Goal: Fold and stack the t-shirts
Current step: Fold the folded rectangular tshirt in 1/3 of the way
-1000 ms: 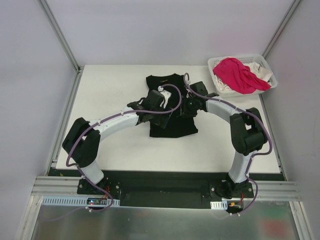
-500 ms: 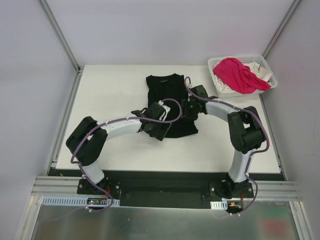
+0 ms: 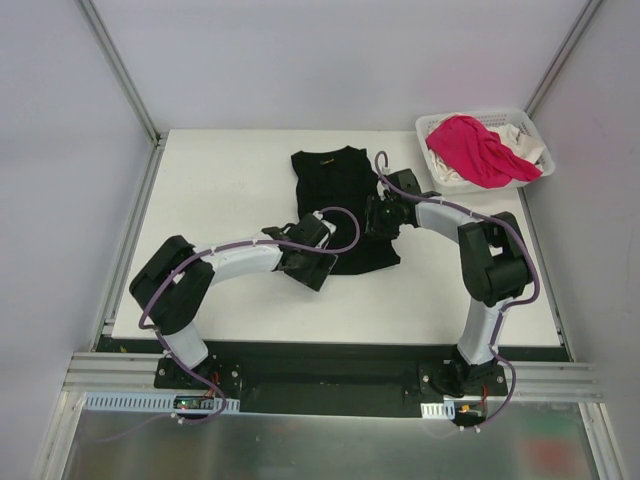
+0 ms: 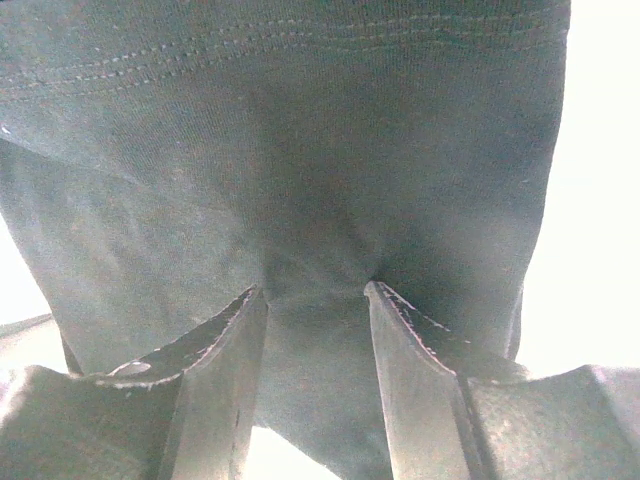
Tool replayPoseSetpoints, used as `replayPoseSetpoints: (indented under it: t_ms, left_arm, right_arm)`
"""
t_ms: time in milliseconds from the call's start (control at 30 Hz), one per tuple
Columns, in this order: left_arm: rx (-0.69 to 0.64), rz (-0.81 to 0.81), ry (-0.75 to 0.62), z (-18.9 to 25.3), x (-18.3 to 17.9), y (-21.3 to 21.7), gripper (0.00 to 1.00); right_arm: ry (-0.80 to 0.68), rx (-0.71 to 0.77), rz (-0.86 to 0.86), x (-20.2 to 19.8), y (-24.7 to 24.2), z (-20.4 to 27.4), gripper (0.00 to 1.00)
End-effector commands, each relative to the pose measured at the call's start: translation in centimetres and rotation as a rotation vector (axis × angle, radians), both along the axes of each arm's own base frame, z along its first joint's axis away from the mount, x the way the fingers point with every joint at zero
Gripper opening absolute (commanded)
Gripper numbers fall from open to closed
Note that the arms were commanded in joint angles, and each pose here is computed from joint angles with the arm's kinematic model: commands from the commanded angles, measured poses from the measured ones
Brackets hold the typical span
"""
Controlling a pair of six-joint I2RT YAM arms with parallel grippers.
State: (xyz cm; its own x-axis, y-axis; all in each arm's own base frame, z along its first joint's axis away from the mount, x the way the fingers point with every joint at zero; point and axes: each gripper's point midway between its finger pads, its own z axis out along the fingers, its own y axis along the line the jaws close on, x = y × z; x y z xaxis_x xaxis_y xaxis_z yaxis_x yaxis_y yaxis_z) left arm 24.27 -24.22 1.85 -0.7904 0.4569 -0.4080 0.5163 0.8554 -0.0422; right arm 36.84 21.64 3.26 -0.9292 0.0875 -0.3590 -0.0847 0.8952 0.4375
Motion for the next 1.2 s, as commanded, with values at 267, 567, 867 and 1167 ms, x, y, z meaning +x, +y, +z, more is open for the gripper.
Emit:
replayPoseSetpoints:
  t_ms: [267, 567, 867, 1167]
  left_arm:
    - [-0.093, -0.118, -0.197, 10.3, 6.6, -6.0, 0.87]
    - [-0.106, -0.11, -0.096, 7.6, 5.4, -6.8, 0.86]
    - [-0.095, -0.108, -0.005, 4.6, 2.5, -6.1, 0.85]
    - [-0.055, -0.095, 0.036, 1.4, 1.7, -5.5, 0.84]
  right_arm:
    - [0.017, -0.011, -0.002, -0.3, -0.2, -1.1, 0.44]
    - [-0.002, -0.043, -0.011, 0.4, -0.6, -0.5, 0.55]
    - [-0.055, -0.018, -0.024, 2.0, -0.4, 2.3, 0.57]
    - [-0.102, 0.002, -0.018, 1.4, -0.6, 5.2, 0.56]
